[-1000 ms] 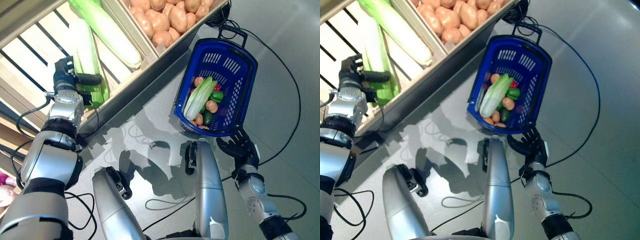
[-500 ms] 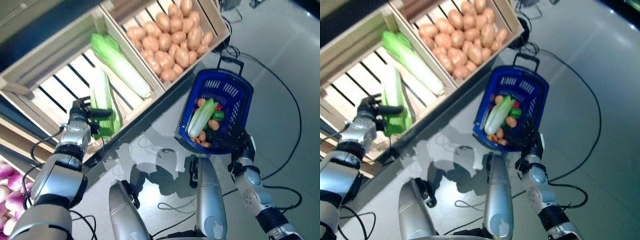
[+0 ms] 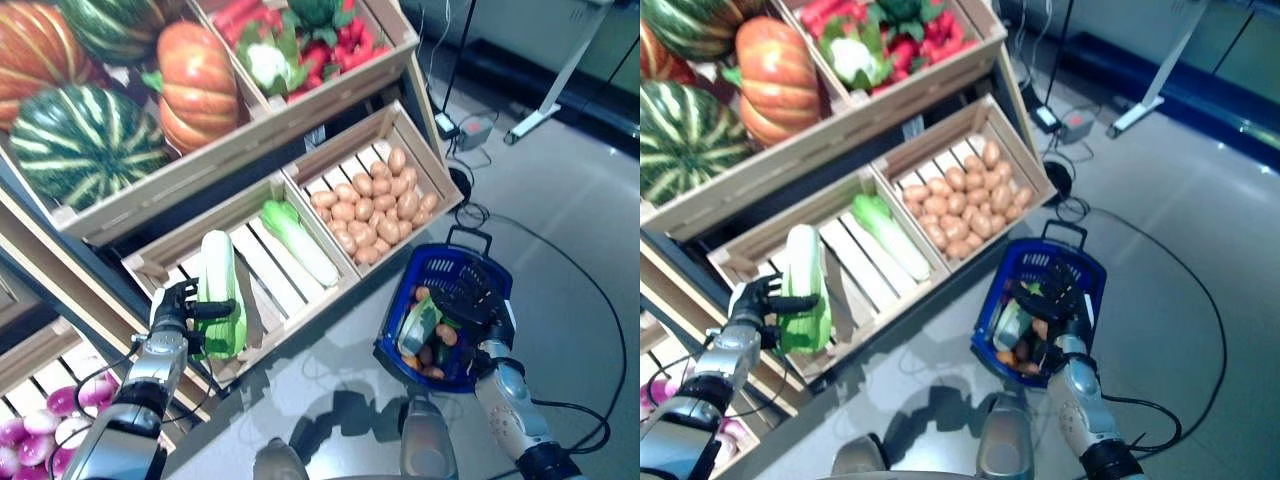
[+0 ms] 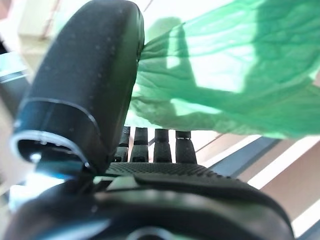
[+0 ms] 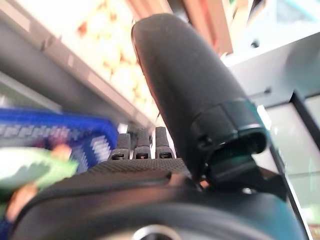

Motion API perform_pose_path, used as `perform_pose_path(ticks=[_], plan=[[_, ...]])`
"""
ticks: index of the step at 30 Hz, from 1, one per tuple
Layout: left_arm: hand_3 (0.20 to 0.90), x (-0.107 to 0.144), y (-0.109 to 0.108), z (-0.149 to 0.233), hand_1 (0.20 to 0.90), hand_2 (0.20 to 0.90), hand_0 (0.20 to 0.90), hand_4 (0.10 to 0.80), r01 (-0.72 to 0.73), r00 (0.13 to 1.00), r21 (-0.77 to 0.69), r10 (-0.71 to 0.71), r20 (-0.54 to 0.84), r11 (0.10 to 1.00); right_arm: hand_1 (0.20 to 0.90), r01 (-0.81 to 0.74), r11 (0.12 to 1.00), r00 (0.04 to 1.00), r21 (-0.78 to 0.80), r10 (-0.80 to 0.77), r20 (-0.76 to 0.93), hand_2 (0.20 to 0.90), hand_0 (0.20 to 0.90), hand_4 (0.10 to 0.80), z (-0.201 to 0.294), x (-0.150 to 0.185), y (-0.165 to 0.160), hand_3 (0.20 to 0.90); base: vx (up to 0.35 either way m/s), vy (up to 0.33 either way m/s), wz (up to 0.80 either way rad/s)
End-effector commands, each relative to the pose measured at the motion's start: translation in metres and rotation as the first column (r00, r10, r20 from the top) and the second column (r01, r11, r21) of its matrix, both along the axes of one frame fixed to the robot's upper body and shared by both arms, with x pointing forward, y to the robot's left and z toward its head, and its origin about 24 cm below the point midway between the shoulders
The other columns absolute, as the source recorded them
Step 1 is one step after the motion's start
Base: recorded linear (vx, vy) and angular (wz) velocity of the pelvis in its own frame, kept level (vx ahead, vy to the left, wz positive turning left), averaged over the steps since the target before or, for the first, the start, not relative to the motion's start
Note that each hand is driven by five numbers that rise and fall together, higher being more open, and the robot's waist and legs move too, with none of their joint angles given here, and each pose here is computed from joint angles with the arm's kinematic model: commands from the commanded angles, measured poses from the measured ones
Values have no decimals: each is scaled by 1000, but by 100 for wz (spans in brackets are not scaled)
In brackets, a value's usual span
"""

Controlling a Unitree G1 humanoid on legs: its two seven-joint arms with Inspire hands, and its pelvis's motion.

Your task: Put vegetables into the basket

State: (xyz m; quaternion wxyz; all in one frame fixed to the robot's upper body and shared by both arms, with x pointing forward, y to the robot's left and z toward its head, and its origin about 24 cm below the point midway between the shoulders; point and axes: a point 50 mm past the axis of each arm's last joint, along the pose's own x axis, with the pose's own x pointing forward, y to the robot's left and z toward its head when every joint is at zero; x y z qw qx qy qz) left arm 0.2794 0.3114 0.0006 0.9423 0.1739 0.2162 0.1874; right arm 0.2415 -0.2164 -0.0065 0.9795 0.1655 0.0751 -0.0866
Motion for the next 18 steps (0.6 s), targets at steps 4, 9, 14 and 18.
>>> perform_pose_path(ticks=[4, 9, 14, 18], plan=[[300, 23, -16, 81, 300, 300, 300, 400, 109, 888, 165, -171, 427, 980, 900, -268, 954, 940, 133, 229, 253, 900, 900, 800, 32, 18, 22, 900, 31, -19, 4], [300, 25, -45, 99, 300, 300, 300, 400, 200, 813, 207, -280, 510, 958, 900, -367, 920, 902, 138, 316, 293, 900, 900, 800, 41, 23, 29, 900, 24, -43, 9], [300, 28, -73, 125, 300, 300, 300, 400, 288, 698, 296, -412, 586, 911, 900, -513, 827, 835, 229, 419, 355, 900, 900, 800, 55, 34, 42, 900, 12, -57, 4], [300, 29, -96, 143, 300, 300, 300, 400, 375, 608, 364, -522, 598, 853, 900, -613, 742, 772, 271, 488, 407, 900, 900, 800, 73, 44, 53, 900, -7, -67, 12]])
